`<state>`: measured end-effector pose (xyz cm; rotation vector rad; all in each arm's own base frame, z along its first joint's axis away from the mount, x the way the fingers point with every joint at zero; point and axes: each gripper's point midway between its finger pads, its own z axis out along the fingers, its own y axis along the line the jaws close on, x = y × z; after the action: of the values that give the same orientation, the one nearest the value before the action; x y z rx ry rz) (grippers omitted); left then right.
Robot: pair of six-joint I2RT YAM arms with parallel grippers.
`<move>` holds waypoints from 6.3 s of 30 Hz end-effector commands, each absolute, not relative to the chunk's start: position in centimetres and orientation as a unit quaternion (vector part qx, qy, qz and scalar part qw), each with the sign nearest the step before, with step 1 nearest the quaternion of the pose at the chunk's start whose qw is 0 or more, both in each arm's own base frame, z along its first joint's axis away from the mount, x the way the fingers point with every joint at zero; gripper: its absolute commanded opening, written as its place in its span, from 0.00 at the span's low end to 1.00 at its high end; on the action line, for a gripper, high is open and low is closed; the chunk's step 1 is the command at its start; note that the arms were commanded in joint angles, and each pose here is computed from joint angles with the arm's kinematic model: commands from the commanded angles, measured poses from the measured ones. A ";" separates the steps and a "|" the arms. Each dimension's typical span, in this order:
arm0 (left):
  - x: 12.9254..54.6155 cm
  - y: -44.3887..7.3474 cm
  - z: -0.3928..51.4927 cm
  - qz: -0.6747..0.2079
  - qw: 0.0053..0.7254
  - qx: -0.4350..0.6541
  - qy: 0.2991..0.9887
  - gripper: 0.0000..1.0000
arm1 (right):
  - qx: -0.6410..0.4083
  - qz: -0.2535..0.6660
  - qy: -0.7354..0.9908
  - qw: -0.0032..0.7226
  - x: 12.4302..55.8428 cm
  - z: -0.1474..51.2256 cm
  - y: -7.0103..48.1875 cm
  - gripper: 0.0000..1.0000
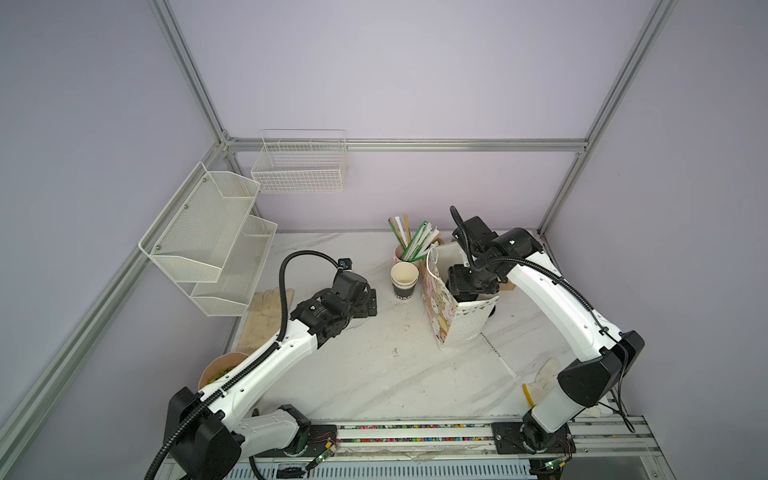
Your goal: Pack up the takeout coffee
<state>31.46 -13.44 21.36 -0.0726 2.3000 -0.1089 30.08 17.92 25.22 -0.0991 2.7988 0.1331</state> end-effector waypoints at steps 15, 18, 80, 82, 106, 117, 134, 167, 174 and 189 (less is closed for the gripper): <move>31.8 -14.4 27.8 -0.115 0.462 -0.048 0.878 1.00 | -0.045 0.018 0.993 0.111 28.2 22.0 17.1 0.66; 31.6 -14.4 28.1 -0.119 0.464 -0.047 0.877 1.00 | -0.045 0.020 0.994 0.102 27.9 21.6 17.1 0.66; 30.9 -15.0 29.2 -0.128 0.470 -0.024 0.873 1.00 | -0.004 0.024 0.998 0.051 27.4 19.2 15.2 0.63; 30.9 -15.0 29.2 -0.127 0.471 -0.024 0.873 1.00 | -0.006 0.023 0.998 0.050 27.1 19.1 15.2 0.63; 30.9 -14.9 29.4 -0.127 0.472 -0.025 0.872 1.00 | -0.007 0.015 0.999 0.030 27.6 17.8 15.9 0.62; 30.9 -14.9 29.2 -0.126 0.471 -0.025 0.873 1.00 | -0.006 0.013 1.000 0.021 27.4 17.3 15.9 0.62; 30.9 -14.9 29.3 -0.126 0.472 -0.024 0.872 1.00 | -0.001 -0.003 1.000 0.011 27.0 16.4 15.3 0.61; 31.1 -14.7 29.0 -0.117 0.471 -0.026 0.874 1.00 | -0.015 0.015 1.000 0.019 26.0 16.0 15.6 0.60; 31.1 -14.7 28.9 -0.116 0.471 -0.027 0.874 1.00 | -0.009 0.020 1.000 0.016 25.2 15.7 15.4 0.60; 31.1 -16.9 28.0 -0.174 0.442 -0.027 0.880 1.00 | -0.005 0.015 1.000 0.027 25.4 16.7 15.9 0.59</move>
<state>30.23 -15.34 24.57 -0.0468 2.2523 -0.3071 26.09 15.74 15.90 -0.0184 3.0748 0.0564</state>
